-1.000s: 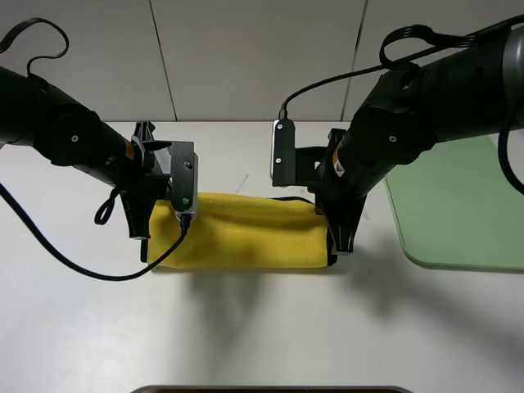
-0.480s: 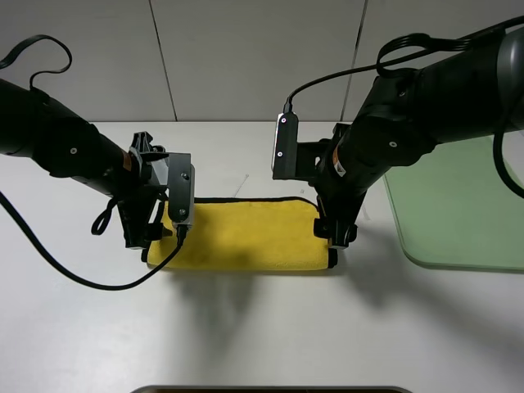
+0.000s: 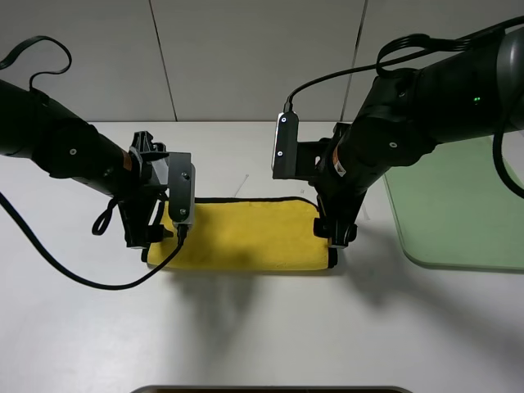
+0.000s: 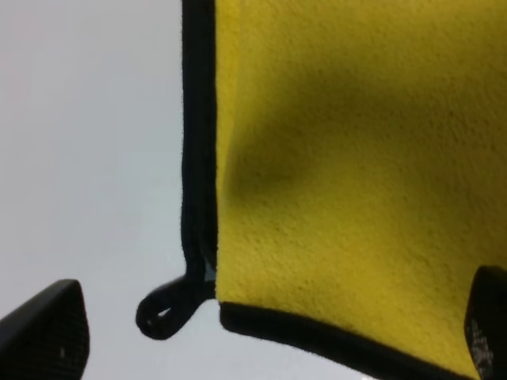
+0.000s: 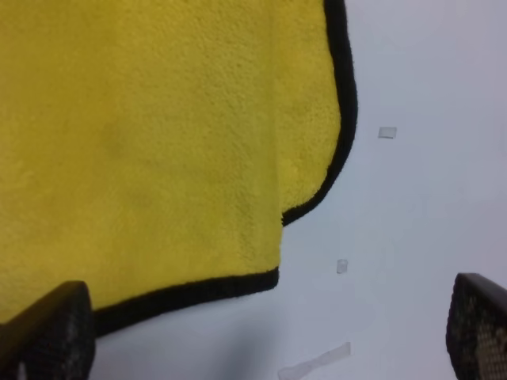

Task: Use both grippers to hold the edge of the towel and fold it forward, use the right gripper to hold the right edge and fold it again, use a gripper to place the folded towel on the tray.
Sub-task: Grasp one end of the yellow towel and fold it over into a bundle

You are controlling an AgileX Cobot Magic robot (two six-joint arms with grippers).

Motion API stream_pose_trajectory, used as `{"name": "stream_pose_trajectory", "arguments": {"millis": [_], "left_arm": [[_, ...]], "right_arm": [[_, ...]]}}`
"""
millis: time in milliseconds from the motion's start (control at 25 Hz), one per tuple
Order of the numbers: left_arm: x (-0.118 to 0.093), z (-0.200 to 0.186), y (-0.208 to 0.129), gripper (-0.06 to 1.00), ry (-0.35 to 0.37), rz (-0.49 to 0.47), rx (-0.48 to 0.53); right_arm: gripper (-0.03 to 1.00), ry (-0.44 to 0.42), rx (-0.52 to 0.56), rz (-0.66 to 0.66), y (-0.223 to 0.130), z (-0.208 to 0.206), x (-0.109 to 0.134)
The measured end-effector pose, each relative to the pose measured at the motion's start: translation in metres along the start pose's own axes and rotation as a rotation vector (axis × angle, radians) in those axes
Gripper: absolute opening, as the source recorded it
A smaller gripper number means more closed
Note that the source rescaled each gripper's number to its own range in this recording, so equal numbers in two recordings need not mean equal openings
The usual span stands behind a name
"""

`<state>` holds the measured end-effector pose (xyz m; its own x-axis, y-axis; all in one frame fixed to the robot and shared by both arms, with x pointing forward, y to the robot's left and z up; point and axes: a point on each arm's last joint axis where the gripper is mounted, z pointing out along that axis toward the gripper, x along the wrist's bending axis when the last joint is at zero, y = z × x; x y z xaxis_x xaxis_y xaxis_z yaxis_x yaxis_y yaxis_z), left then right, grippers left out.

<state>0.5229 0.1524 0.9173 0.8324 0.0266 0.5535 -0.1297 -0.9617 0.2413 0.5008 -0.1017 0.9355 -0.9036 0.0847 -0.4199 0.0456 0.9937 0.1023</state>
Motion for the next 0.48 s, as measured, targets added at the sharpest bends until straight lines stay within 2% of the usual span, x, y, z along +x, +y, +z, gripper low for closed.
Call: {"name": "stream_pose_trajectory", "arguments": {"millis": [240, 480], "left_arm": [[0.000, -0.003, -0.001, 0.99, -0.008, -0.003, 0.009], [0.010, -0.032, 0.002, 1.00, 0.026, -0.021, 0.016]], "right_arm": [[1.00, 0.000, 0.000, 0.000, 0.000, 0.000, 0.000], [1.00, -0.005, -0.010, -0.001, 0.001, 0.000, 0.000]]}}
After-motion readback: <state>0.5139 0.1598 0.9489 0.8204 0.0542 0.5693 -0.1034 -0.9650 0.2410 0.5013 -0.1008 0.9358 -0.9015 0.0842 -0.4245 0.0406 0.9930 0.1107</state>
